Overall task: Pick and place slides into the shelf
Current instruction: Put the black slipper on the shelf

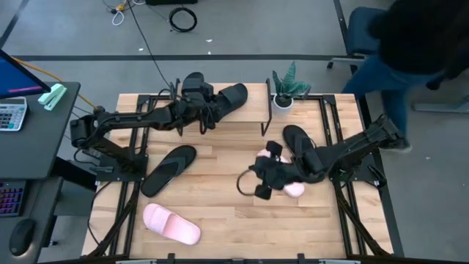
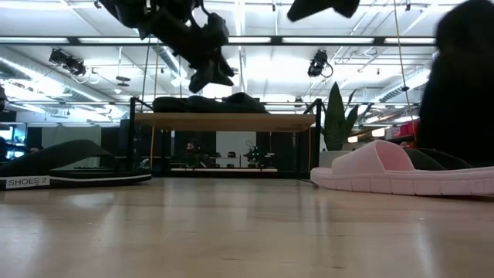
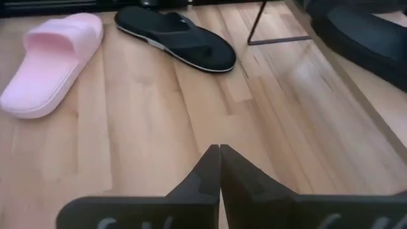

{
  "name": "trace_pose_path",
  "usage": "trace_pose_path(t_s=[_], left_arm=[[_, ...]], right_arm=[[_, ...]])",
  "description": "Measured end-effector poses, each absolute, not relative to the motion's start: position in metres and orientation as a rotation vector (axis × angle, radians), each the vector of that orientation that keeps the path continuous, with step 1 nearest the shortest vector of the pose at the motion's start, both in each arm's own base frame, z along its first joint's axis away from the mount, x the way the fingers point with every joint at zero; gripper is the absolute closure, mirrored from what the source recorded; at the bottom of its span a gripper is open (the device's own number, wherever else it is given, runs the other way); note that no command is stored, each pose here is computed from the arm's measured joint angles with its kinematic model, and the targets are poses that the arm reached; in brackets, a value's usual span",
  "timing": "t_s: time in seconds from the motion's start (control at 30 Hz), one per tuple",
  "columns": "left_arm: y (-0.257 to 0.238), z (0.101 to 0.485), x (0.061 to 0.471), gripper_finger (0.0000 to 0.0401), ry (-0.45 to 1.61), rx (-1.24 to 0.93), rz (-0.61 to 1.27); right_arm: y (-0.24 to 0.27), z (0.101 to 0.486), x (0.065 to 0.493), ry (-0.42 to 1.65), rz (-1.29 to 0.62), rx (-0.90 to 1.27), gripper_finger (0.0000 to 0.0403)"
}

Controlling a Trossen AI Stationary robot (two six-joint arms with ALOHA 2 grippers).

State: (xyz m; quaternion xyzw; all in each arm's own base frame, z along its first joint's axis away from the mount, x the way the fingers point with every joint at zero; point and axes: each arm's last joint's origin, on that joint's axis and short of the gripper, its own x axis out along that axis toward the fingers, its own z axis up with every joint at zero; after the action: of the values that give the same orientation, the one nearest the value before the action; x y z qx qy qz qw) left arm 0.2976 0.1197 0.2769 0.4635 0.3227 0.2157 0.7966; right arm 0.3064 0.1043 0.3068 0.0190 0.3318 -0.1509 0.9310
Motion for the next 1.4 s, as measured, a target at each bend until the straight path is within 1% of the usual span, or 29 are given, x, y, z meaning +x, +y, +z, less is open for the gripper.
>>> trace_pose_path(t_s=[0.17,0.3,0.37,0.57,0.7,0.8,0.9,1.0,1.07,1.13,1.2,1.27,1.33,1.4], left_arm=[[0.127,0.262,0.303,0.0243,0.732,1.036,0.371],[0.133,0.253,0.308,0.0243,0.751,1.055,0.36],[0.135,0.253,0.311,0.0243,0.739,1.058,0.39],[0.134,0.265,0.316,0.0243,0.641,1.121,0.493],[0.135,0.272,0.318,0.0243,0.705,1.197,0.48],[0.135,0.281,0.32,0.0243,0.744,1.204,0.45],[0.136,0.299,0.323,0.0243,0.793,1.182,0.411],[0.136,0.322,0.325,0.0243,0.783,1.016,0.418],[0.139,0.336,0.325,0.0243,0.746,0.852,0.432],[0.144,0.351,0.328,0.0243,0.665,0.671,0.448],[0.15,0.361,0.329,0.0243,0.573,0.458,0.413],[0.156,0.37,0.333,0.0243,0.462,0.18,0.382],[0.16,0.372,0.335,0.0243,0.407,-0.065,0.408],[0.163,0.369,0.337,0.0246,0.387,-0.2,0.443]], right_arm=[[0.121,0.307,0.3,0.667,-0.29,-0.001,0.0393],[0.123,0.307,0.298,0.668,-0.283,-0.006,0.0392],[0.123,0.306,0.298,0.671,-0.288,-0.01,0.0392],[0.122,0.304,0.296,0.699,-0.306,-0.004,0.0391],[0.121,0.303,0.295,0.71,-0.308,-0.011,0.0391],[0.121,0.303,0.295,0.71,-0.308,-0.01,0.0391],[0.121,0.303,0.295,0.71,-0.309,-0.009,0.039],[0.121,0.303,0.295,0.71,-0.309,-0.009,0.039],[0.121,0.303,0.295,0.711,-0.309,-0.01,0.0391],[0.121,0.303,0.295,0.71,-0.31,-0.008,0.0391],[0.121,0.303,0.295,0.713,-0.312,-0.01,0.0391],[0.121,0.303,0.295,0.713,-0.317,0.0,0.039],[0.121,0.302,0.294,0.712,-0.328,0.023,0.039],[0.121,0.302,0.293,0.72,-0.337,0.038,0.0391]])
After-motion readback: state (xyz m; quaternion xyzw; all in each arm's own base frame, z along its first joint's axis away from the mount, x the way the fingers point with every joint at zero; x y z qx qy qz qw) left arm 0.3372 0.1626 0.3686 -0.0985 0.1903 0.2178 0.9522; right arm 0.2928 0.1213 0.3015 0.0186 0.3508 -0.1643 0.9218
